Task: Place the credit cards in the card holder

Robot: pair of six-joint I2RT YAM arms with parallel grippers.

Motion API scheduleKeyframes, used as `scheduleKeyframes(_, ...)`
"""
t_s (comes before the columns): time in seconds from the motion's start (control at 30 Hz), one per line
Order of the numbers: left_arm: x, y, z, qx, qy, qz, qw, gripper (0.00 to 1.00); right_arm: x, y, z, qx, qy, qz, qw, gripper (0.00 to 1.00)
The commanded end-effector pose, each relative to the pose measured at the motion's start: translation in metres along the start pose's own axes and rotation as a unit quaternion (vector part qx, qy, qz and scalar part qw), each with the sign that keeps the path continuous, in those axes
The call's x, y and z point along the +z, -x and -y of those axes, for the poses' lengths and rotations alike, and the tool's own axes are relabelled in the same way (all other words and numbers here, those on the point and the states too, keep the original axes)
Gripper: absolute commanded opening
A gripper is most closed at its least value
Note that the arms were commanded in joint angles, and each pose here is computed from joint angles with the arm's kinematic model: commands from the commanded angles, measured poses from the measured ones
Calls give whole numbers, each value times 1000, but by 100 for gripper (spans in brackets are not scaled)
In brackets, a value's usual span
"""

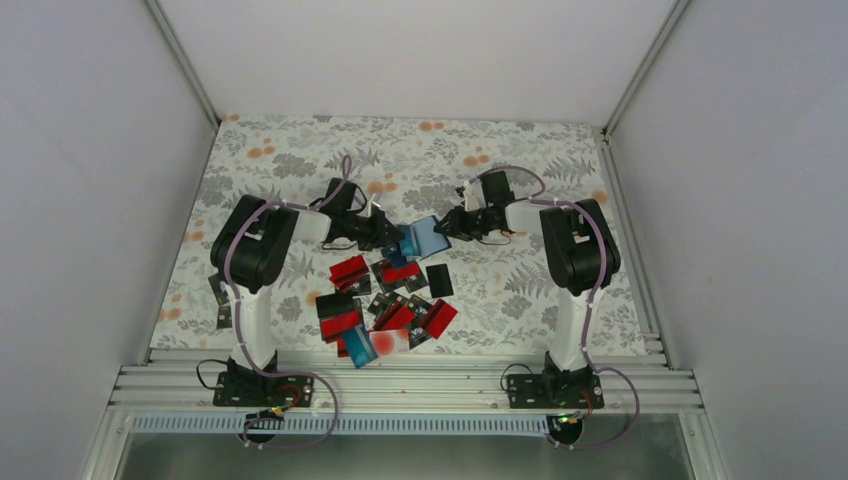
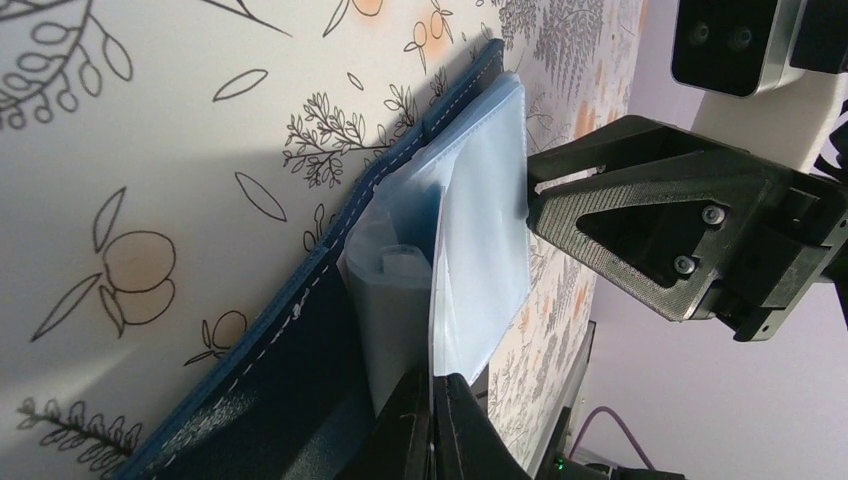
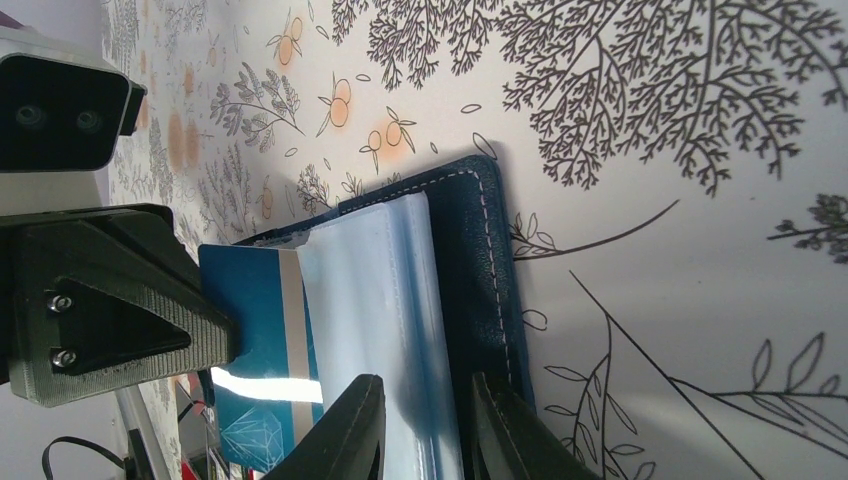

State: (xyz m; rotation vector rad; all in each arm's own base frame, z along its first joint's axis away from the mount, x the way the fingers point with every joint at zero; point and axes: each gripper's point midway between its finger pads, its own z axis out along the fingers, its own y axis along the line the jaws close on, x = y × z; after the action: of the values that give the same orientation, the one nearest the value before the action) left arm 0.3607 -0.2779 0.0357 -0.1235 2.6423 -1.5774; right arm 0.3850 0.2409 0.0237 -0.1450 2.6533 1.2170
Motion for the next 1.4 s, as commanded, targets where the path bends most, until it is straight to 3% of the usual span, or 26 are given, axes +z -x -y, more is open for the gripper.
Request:
scheduleKeyframes(0.0, 0, -10, -6, -26, 0, -13, 1000, 2, 18, -39, 45, 55, -65, -49, 995, 24)
scheduleKeyframes(1.37, 26, 0, -6, -37, 2, 13, 999, 2, 9, -83, 53, 134, -66, -49, 988, 26)
